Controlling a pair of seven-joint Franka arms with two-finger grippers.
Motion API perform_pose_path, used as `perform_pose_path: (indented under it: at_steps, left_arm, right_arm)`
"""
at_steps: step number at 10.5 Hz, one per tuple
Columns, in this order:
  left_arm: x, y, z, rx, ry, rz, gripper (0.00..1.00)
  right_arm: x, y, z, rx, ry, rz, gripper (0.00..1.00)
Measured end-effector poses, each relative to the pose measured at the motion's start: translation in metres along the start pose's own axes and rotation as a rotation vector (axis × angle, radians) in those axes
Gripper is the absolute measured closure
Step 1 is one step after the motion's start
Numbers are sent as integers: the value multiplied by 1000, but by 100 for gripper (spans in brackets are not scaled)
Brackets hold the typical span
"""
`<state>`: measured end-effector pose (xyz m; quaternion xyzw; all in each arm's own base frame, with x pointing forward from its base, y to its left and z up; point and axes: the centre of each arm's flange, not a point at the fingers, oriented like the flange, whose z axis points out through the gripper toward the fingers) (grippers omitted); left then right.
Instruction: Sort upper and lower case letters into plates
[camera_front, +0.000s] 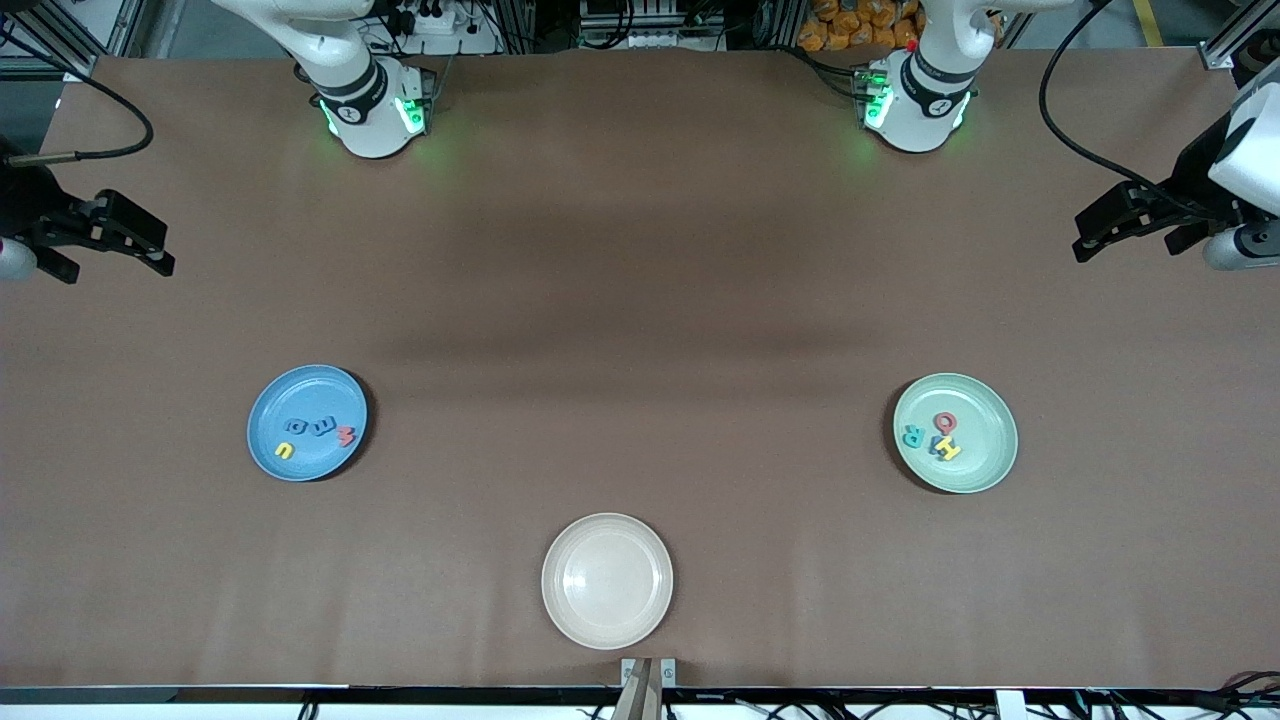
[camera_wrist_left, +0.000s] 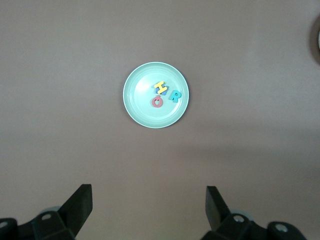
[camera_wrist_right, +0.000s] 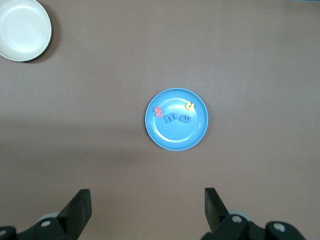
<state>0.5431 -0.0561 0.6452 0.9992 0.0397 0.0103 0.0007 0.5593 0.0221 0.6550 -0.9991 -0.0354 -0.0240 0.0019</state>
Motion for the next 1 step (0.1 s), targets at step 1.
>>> perform_pose_path:
  at_steps: [1]
  left_arm:
    - [-1,0,1,2,-10,0,0]
  right_arm:
    - [0,0,0,0,0,0,0]
